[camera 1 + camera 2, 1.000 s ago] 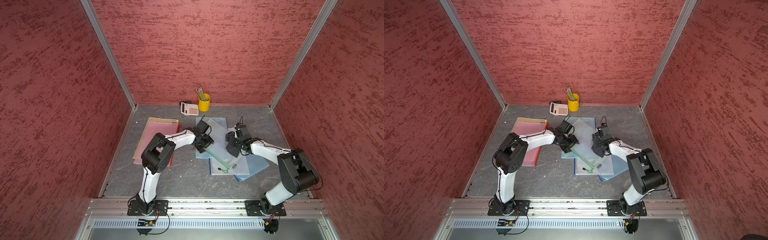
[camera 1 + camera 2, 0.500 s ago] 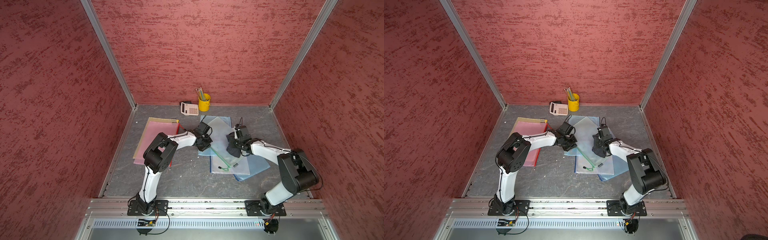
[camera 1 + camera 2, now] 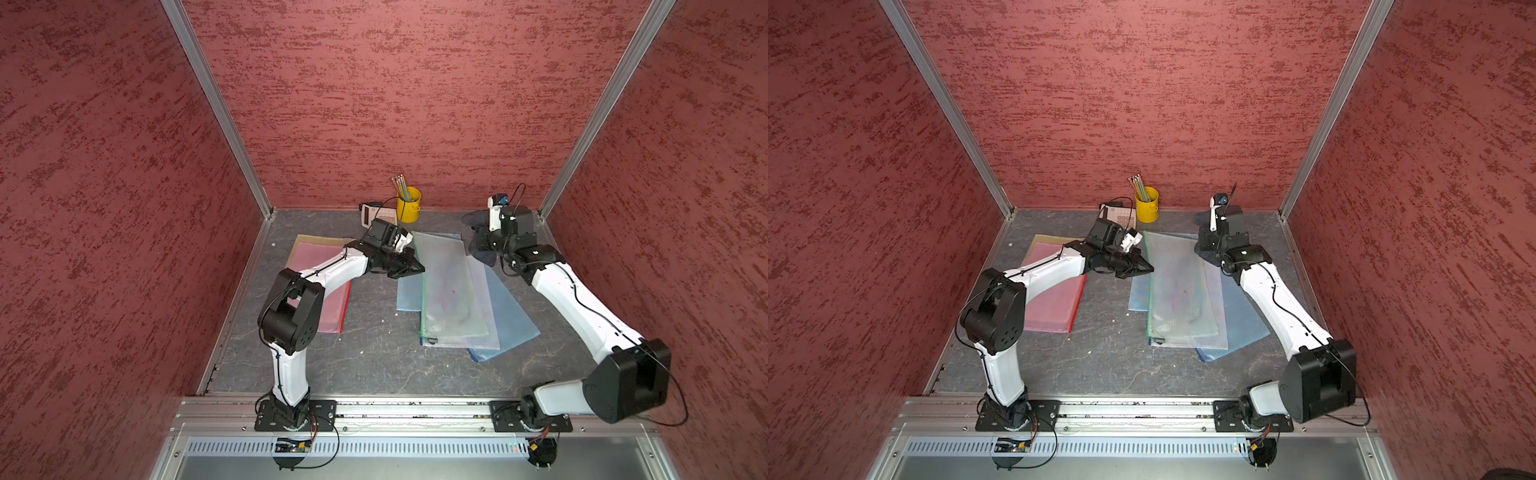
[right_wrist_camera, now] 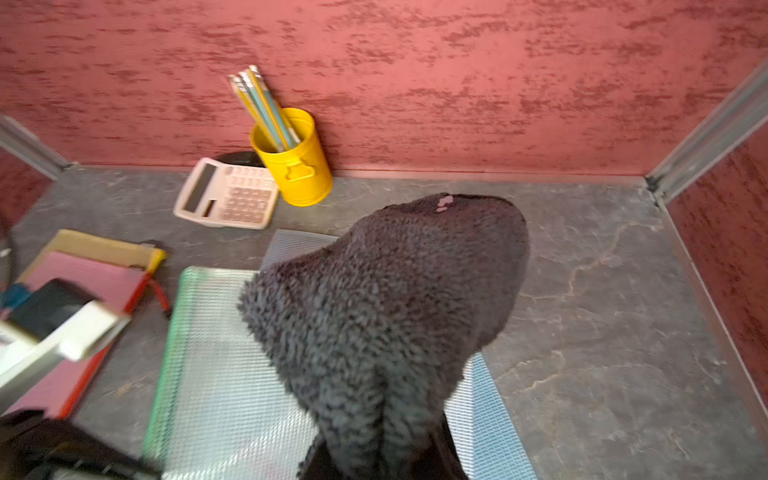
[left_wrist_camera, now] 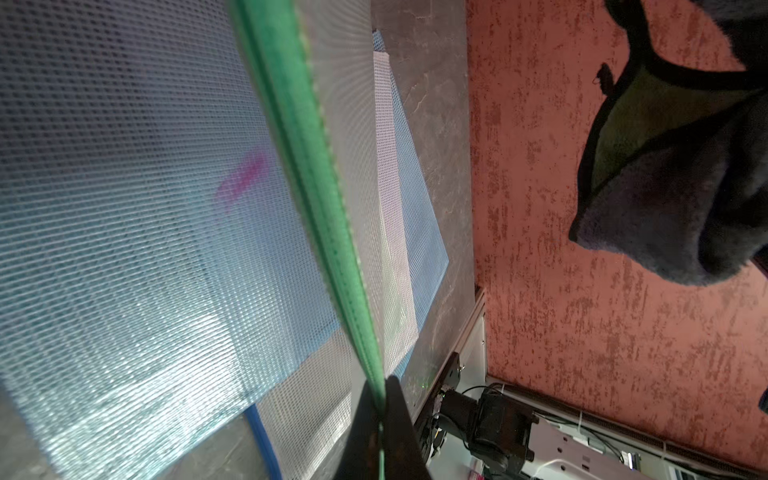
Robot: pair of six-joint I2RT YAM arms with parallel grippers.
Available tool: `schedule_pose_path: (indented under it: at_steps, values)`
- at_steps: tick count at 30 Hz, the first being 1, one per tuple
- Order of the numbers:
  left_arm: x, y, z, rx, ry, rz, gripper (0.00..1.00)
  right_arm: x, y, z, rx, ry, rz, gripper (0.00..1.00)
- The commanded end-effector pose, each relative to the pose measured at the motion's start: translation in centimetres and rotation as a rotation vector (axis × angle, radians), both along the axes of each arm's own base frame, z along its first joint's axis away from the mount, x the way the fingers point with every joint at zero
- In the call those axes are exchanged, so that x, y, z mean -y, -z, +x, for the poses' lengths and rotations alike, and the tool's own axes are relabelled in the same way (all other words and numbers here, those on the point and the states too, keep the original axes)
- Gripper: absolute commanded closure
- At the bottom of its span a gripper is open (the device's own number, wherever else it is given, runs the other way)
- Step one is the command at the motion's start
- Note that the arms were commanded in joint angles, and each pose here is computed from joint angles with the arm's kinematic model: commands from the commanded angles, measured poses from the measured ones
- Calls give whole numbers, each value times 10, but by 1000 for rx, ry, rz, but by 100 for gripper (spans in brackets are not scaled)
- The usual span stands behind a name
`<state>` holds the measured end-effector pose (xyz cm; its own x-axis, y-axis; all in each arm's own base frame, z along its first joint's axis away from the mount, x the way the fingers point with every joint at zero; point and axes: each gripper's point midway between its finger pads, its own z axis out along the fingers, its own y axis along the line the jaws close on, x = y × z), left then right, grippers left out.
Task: Wipe the document bag
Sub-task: Move the document bag, then wipe the dirt from the document bag.
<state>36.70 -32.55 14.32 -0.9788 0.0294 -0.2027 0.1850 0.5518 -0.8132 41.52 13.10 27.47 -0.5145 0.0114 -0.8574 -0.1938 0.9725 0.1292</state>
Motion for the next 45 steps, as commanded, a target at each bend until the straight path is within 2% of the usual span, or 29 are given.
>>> schedule_pose_path:
  at_steps: [1,6,9,13,17,19,23,26,30,32,34,35,39,41,43,45]
  values:
    - [-27,42,-24,-82,83,45,100,-68,42,-34,-108,-176,58,100]
    - [-49,74,-27,-134,98,87,100,-155,99,-84,-200,-309,159,100]
    - [-54,89,-30,-162,128,144,100,-176,142,-101,-288,-302,237,100]
    - [-59,100,-27,-186,131,174,100,-166,210,-123,-456,-196,224,100]
    - [-64,109,-23,-195,129,203,100,-132,280,-151,-625,-15,132,100]
    - [-68,114,-20,-199,116,227,100,-111,302,-171,-674,101,74,100]
    - [-74,121,-17,-201,101,255,100,-79,316,-228,-717,267,-132,100]
    - [-75,125,-13,-205,85,259,100,-66,328,-285,-812,317,-225,100]
    - [-74,127,-9,-203,79,263,100,-62,329,-348,-928,299,-278,100]
    - [-74,128,-9,-203,86,264,100,-56,317,-357,-947,283,-276,100]
    - [-74,128,-9,-201,93,272,100,-44,292,-342,-891,288,-273,100]
    - [-74,127,-11,-195,105,277,100,-39,273,-322,-848,298,-246,100]
    - [-74,125,-18,-178,135,303,100,-55,177,-211,-569,288,0,100]
    - [-73,123,-21,-173,134,297,100,-73,146,-166,-455,243,58,100]
    - [-74,123,-23,-171,128,295,100,-91,137,-133,-381,204,46,100]
    - [-73,123,-25,-175,126,294,100,-114,146,-107,-355,166,48,100]
